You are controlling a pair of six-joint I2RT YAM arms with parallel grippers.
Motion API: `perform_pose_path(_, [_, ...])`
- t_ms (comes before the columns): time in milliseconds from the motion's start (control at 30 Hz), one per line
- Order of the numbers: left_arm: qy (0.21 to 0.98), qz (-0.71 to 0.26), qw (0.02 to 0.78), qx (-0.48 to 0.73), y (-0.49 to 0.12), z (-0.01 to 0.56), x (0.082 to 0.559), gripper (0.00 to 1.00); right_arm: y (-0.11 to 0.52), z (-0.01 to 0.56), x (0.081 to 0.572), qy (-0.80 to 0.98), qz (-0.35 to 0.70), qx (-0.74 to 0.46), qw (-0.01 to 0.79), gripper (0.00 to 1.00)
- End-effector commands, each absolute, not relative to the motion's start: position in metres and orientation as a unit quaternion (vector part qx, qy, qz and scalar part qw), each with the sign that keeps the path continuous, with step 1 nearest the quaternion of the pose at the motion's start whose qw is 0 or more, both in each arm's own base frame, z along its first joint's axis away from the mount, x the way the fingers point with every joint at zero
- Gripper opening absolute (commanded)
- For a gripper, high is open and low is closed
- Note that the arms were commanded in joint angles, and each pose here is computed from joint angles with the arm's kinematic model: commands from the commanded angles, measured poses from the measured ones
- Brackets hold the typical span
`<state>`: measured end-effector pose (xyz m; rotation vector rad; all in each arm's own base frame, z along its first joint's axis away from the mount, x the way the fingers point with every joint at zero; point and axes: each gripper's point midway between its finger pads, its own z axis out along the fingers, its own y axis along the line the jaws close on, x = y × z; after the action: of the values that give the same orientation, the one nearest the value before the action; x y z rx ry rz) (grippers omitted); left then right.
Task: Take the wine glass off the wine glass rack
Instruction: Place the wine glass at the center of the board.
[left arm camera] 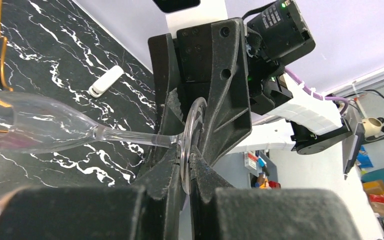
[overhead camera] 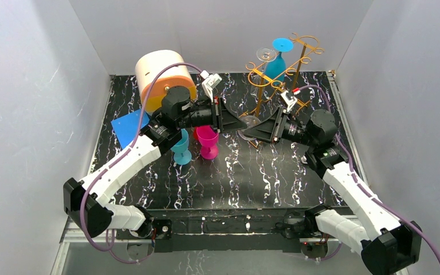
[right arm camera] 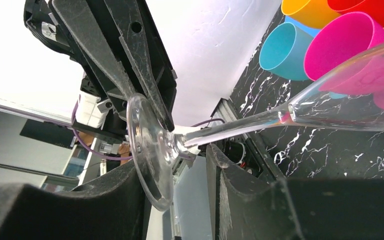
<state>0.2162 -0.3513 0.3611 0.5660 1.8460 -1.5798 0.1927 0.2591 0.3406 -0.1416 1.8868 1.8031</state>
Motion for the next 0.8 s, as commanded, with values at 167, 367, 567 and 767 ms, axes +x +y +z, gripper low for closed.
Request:
perform_pose_path(167, [0.678,-0.592,0.364,0.24,-0.34,0.379,0.205,0.0,0.257,0.356,0.188,0.636,0.669,-0.118,0.367,0.4])
perform_pose_path(367, [0.682,-0.59,0.365,0.232,-0.34,0.377,0.207,0.0,0.262,0.347,0.189,0.63,0.67,-0.118,0.374,0.23])
perform_pose_path(567, [0.688,-0.579,0.375,0.227,-0.338,0.376,0.211,0.0,0.269,0.344,0.184,0.619,0.665,-0.136,0.394,0.13])
perform_pose_path(767, [0.693,-0.577,0.367,0.227,-0.338,0.381,0.21,0.0,0.27,0.339,0.181,0.612,0.659,-0.15,0.41,0.01])
